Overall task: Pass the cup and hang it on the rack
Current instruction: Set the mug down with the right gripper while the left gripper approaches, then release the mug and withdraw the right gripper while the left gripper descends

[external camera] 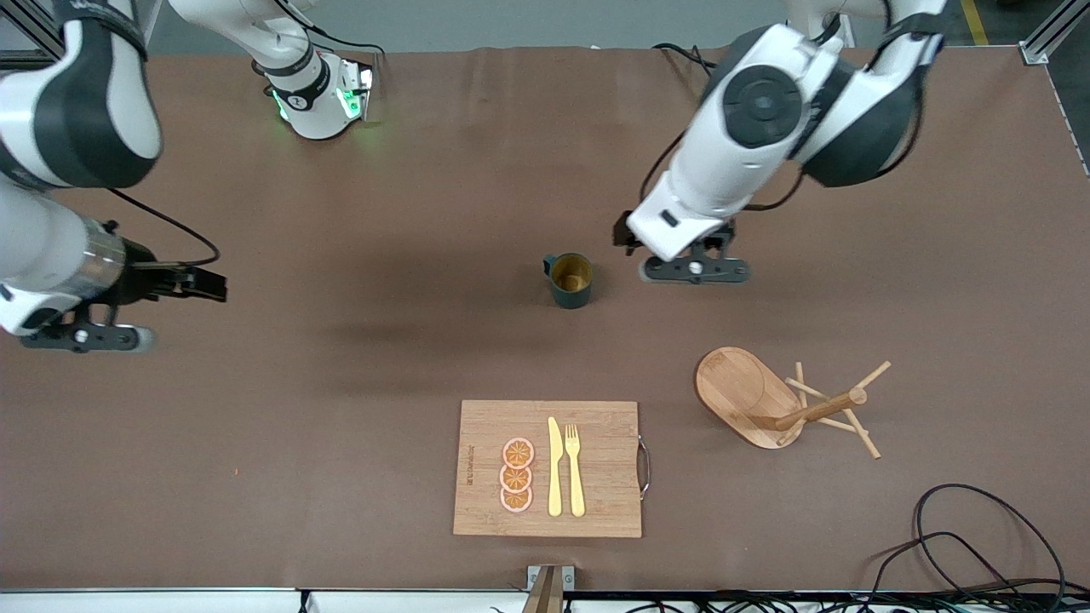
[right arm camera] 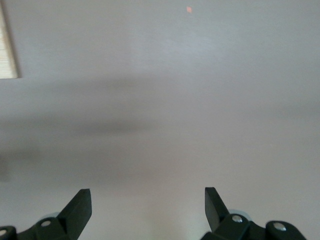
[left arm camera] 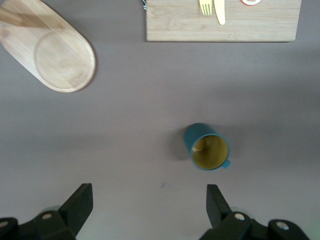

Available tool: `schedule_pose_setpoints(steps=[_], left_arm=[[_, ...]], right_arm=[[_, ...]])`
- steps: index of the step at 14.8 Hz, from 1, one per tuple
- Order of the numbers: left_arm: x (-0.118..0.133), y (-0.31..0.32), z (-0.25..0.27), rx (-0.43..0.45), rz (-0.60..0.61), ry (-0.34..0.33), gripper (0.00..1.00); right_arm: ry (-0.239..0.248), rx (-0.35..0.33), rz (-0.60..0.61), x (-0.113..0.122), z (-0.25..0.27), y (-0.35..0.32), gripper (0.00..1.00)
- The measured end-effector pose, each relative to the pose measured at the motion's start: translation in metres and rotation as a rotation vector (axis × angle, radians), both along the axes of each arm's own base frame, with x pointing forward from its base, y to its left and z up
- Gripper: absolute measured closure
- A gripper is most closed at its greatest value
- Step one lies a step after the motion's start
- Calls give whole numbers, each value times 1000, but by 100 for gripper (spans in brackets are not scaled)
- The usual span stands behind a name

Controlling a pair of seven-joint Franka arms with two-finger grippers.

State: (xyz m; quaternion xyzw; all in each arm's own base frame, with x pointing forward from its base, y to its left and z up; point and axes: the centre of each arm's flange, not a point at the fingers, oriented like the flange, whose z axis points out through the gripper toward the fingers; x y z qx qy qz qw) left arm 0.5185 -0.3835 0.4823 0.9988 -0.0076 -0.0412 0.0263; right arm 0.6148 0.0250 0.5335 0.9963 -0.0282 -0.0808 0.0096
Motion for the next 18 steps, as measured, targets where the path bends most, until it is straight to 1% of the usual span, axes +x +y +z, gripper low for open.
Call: schedule_pose_setpoints(steps=[2,3,4,6,8,10,12,13,15,17,18], left_arm=[[-18,-38,-22,34,92,-11,0],[-30,-58,-34,66,145,-27,0],[-45,-79,-46,114,192,-61,0],[-85,-123,-72,198,296,-153,0],[-125,-159,-100,260,391,-261,0],[-158,-181,-134,348,419,-360,0],[-185,-199,-171,444,426,-477,0],[-197,-209,-190,479,431,-531,0],[-210,-226,-223,517,444,-605,0],[-211,-232,-252,555,442,-672,0],[-210,-233,-265,575,439,-708,0]], right_arm=[[0,9,-7,-3,6,-36,0],[6,14,-6,-5,7,-50,0],[15,17,-8,-7,7,-58,0],[18,19,-9,-8,8,-63,0],[1,16,-3,-6,16,-61,0],[-20,15,1,-4,25,-59,0],[-27,15,-1,-4,29,-60,0],[-25,15,-2,-4,29,-61,0],[-15,16,-4,-6,28,-62,0],[-7,23,-16,-7,28,-67,0],[-6,37,-25,-7,28,-70,0]])
